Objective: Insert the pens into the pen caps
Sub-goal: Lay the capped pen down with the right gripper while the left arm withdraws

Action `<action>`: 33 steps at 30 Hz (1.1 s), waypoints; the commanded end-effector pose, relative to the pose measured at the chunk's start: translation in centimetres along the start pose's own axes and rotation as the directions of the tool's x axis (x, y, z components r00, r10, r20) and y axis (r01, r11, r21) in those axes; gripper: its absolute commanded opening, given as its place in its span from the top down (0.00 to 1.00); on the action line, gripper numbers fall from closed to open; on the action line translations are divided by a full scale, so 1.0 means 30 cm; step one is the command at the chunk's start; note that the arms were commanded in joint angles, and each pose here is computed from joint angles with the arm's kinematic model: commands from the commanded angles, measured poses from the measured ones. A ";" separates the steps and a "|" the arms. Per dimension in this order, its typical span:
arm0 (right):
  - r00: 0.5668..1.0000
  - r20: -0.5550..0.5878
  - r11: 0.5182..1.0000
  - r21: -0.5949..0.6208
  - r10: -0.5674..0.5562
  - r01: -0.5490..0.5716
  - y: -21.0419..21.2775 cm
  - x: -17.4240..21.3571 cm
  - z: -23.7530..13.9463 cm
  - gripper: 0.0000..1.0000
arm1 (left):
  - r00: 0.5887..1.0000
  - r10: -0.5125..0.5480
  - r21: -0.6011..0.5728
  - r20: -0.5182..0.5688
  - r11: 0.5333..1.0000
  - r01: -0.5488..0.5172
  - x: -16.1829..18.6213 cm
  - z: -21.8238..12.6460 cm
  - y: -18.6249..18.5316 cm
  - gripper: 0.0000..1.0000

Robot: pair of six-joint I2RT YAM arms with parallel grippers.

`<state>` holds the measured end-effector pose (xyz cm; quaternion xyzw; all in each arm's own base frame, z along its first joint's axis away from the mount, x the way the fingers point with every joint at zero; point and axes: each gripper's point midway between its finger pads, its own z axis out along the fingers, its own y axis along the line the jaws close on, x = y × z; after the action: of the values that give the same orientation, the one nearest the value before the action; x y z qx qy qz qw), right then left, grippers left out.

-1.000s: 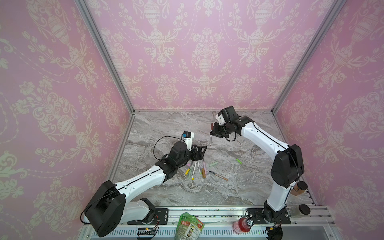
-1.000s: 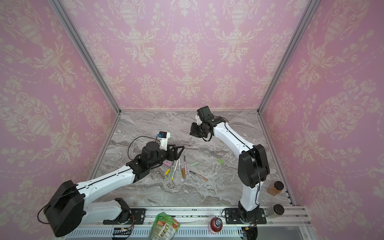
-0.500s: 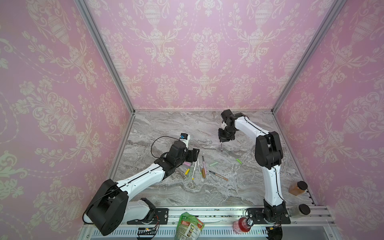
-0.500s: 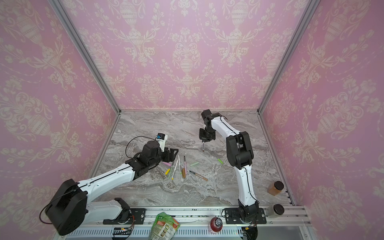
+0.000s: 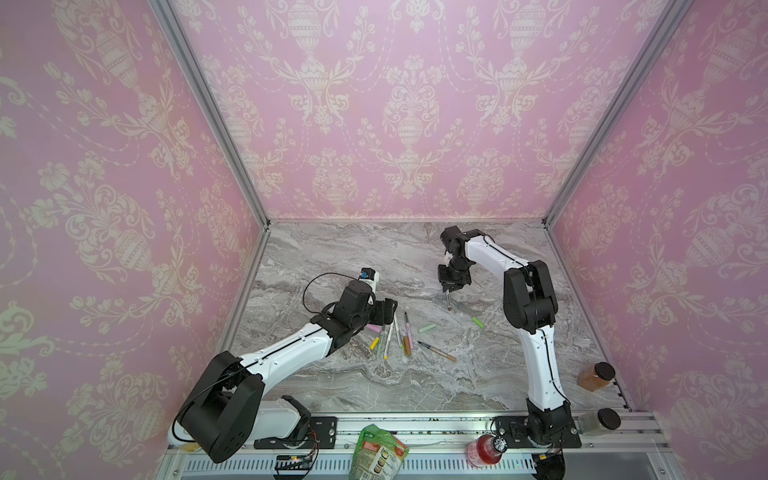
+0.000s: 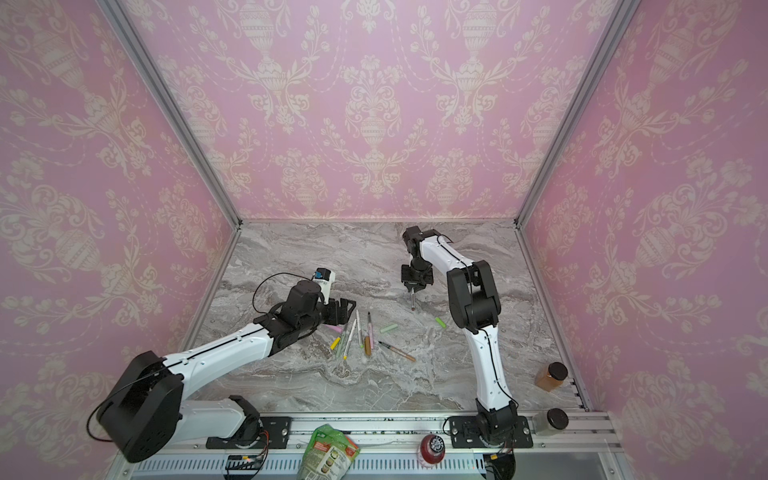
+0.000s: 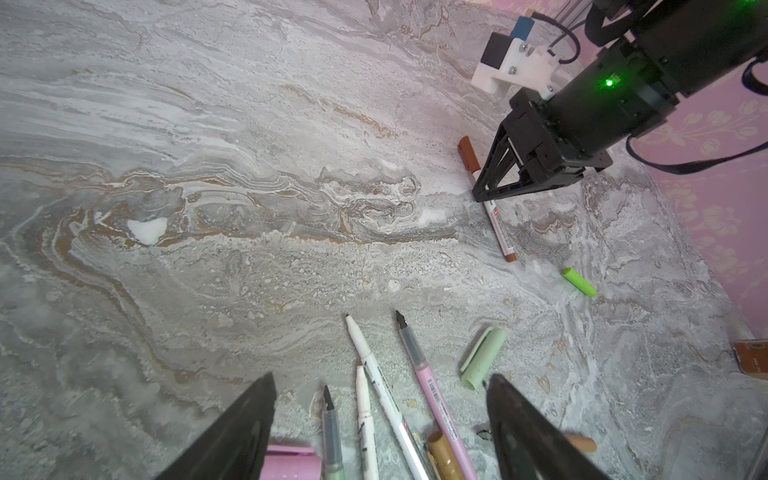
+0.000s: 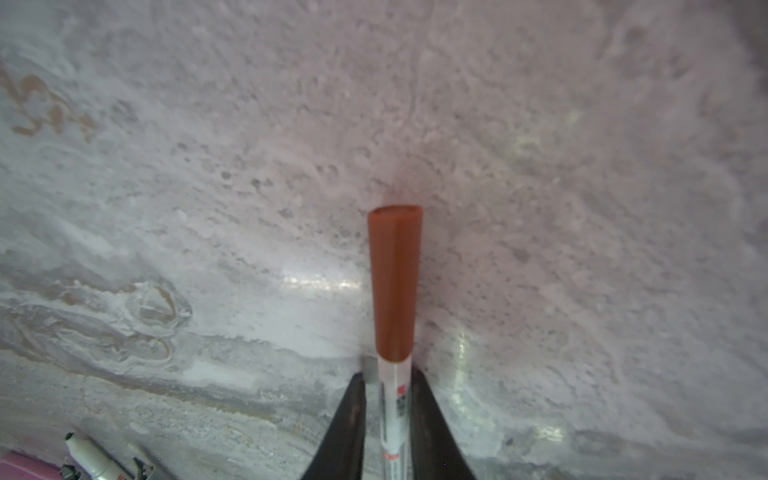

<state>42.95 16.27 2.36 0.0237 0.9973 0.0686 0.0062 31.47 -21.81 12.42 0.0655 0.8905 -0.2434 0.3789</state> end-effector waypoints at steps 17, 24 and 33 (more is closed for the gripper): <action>0.955 0.288 0.997 0.038 -0.072 0.064 0.047 0.071 -0.456 0.68 | 0.975 -0.136 0.106 0.178 0.987 0.118 -0.060 -0.387 -0.034 0.05; 0.890 0.409 0.977 0.022 -0.201 0.211 0.151 0.233 -0.597 0.69 | 0.946 -0.278 0.197 0.168 0.950 0.244 -0.008 -0.455 -0.034 0.01; 0.916 0.347 0.970 -0.061 -0.202 0.237 0.251 0.340 -0.478 0.71 | 0.889 -0.453 0.044 0.069 0.892 0.451 0.139 -0.370 0.093 0.03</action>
<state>33.53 20.30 18.35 -0.0758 0.9736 0.0952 0.1929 22.46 -15.30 18.04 -0.0900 0.8448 -0.3585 0.3869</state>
